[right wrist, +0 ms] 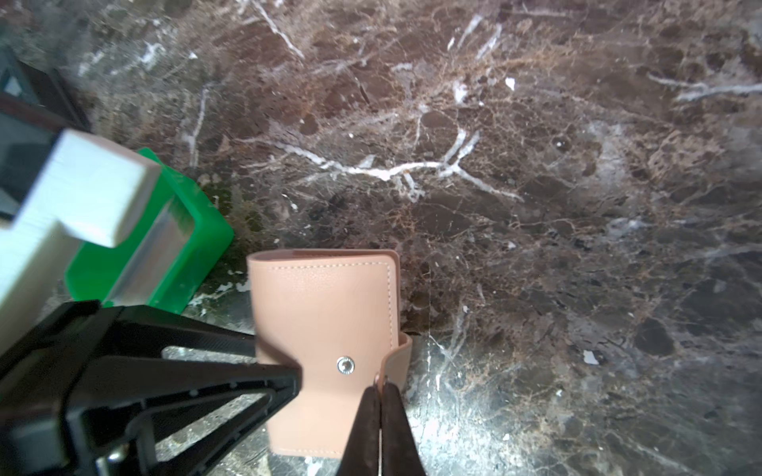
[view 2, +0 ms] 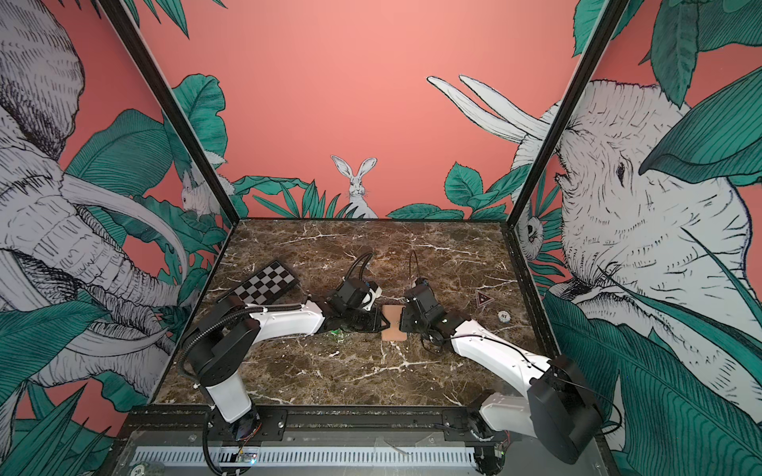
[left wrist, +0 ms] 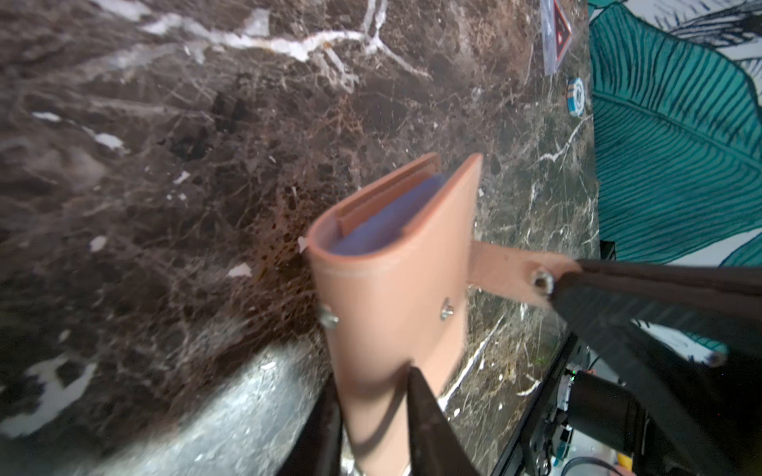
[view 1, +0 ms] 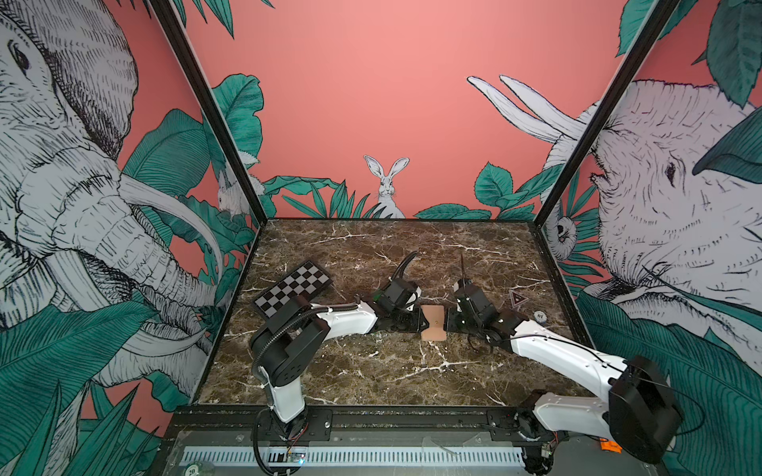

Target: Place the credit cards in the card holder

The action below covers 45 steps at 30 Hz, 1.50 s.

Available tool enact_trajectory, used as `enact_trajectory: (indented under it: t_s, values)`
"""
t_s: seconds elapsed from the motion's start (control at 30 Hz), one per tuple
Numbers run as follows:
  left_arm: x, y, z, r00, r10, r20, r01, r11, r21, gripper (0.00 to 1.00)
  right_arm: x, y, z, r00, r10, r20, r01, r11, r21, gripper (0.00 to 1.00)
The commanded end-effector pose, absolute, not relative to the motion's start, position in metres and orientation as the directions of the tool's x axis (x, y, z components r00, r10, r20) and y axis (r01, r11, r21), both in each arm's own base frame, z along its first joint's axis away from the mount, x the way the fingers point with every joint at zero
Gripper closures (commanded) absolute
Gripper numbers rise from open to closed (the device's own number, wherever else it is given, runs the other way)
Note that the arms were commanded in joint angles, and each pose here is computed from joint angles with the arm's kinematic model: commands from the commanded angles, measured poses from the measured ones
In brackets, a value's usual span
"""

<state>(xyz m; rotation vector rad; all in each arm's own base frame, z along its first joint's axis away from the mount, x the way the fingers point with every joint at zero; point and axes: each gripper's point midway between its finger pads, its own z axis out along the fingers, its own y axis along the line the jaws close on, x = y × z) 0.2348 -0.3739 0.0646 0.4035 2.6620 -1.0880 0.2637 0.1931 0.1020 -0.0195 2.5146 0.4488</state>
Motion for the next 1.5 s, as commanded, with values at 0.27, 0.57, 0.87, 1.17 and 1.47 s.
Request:
enact_trajectory:
  t_s: [0.27, 0.57, 0.87, 1.17, 1.47]
  values:
    - [0.223, -0.378, 0.104, -0.934, 0.13, -0.334, 0.342, 0.598, -0.725, 0.49, 0.253, 0.192, 0.127, -0.802, 0.079, -0.592, -0.136, 0.941, 0.309, 1.0]
    - [0.218, -0.384, 0.11, -0.934, 0.15, -0.324, 0.349, 0.574, -0.741, 0.37, 0.254, 0.196, 0.143, -0.785, 0.063, -0.616, -0.161, 0.94, 0.302, 1.0]
    - [0.222, -0.38, 0.101, -0.935, 0.161, -0.318, 0.344, 0.635, -0.691, 0.35, 0.253, 0.198, 0.145, -0.783, 0.049, -0.62, -0.175, 0.939, 0.296, 1.0]
    - [0.223, -0.367, 0.077, -0.945, 0.154, -0.289, 0.309, 0.708, -0.635, 0.66, 0.247, 0.184, 0.127, -0.798, 0.018, -0.602, -0.149, 0.963, 0.226, 0.94]
    - [0.216, -0.364, 0.082, -0.944, 0.128, -0.304, 0.308, 0.672, -0.674, 0.88, 0.234, 0.173, 0.124, -0.795, 0.051, -0.604, -0.132, 0.958, 0.255, 0.72]
